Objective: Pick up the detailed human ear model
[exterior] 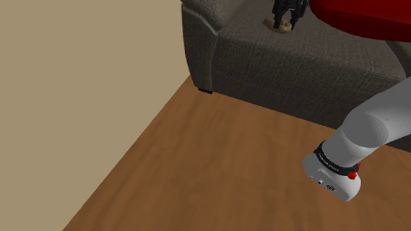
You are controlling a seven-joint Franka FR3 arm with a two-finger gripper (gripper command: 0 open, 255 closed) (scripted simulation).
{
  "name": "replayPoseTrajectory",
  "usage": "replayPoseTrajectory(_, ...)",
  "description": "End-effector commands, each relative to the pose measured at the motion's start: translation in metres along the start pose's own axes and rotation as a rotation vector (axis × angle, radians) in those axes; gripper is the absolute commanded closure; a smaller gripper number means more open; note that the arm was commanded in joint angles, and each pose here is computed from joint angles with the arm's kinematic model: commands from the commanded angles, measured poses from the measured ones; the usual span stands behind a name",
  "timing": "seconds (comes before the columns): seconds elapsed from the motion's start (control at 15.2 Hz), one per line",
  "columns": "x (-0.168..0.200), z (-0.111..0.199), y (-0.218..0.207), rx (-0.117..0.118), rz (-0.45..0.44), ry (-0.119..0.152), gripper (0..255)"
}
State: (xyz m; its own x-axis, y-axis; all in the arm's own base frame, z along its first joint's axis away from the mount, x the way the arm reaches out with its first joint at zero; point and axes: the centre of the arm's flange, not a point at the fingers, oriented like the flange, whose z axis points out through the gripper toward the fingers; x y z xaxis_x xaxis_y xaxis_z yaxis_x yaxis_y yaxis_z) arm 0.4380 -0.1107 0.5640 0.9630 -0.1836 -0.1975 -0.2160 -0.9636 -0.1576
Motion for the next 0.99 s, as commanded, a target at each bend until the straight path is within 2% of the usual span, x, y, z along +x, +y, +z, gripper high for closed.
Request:
replayPoseTrajectory(0.0, -0.001, -0.009, -0.002, 0.0, 0.0, 0.0, 255)
replayPoseTrajectory(0.79, -0.014, -0.07, -0.012, 0.0, 0.0, 0.0, 255)
replayPoseTrajectory(0.92, -0.014, -0.071, -0.012, 0.0, 0.0, 0.0, 255)
